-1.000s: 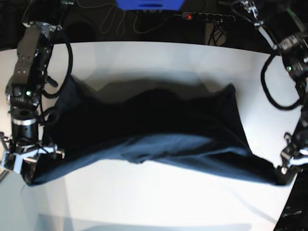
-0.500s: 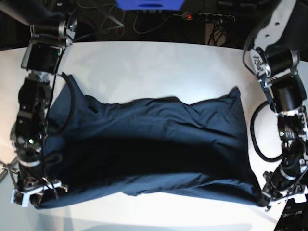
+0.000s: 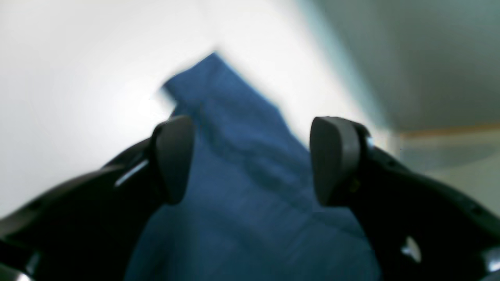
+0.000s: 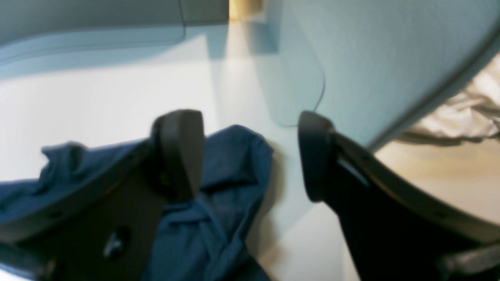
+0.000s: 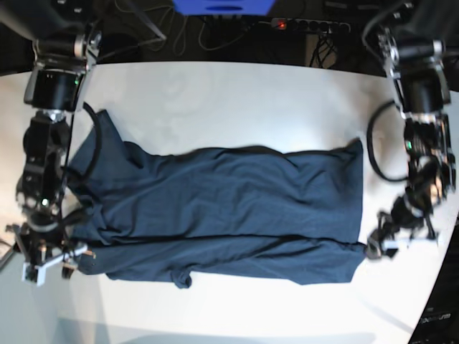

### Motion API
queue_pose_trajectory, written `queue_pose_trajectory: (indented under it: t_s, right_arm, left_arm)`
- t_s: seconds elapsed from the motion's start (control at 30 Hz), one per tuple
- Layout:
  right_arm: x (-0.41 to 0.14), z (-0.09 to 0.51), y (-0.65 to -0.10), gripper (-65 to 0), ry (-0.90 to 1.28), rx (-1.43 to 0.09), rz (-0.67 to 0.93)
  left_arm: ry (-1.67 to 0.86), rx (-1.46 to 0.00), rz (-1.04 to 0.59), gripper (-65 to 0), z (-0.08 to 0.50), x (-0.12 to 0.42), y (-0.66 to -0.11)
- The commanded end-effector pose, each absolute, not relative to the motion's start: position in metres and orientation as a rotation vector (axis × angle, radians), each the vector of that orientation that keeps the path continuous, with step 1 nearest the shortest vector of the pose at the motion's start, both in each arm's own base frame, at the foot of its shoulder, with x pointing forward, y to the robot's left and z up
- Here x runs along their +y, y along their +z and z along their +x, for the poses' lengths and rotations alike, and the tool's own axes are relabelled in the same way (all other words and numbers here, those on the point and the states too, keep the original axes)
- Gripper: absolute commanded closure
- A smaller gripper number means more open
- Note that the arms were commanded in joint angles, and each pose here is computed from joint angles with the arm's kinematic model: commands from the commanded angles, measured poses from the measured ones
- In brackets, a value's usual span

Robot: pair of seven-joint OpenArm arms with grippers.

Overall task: Layout the t-shirt on the table in an organized manner, then fold the t-shirt properly
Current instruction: 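Regrasp the shirt's edge with both grippers at its two corners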

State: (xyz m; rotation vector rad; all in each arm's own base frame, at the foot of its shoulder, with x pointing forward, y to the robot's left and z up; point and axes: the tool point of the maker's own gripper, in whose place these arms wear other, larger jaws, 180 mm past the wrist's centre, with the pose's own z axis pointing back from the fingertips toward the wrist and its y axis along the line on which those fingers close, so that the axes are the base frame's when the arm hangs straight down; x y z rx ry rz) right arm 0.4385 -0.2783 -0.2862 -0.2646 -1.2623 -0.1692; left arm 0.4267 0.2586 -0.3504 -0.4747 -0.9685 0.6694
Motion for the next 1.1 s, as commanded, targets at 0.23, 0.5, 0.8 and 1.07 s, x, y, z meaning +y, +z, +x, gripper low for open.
queue_pose_trajectory:
  t_s: [0.23,0.5,0.8,1.07]
  right_arm:
    - [-0.275,0.387,-0.301,-40.1,-0.113,-1.252,-0.305]
    - [-0.269,0.350,-0.336,-40.2,-0.105,-1.161,-0.297]
    - [-0.269,0.325,-0.360,-42.5,-0.093,-1.091,-0.297]
    - [-0.265,0.316,-0.372,-43.8,-0.091,-1.059,-0.288]
  left_arm:
    - [0.685,-0.786,-0.431,-45.3,0.342,0.239,-0.429]
    - [0.616,-0.722,-0.345,-45.1,0.327,0.213,-0.457]
    - [0.627,-0.728,-0.381,-45.0,0.306,0.212,-0.449]
    - [0.627,-0.735,-0.372,-45.2,0.302,0.218,-0.446]
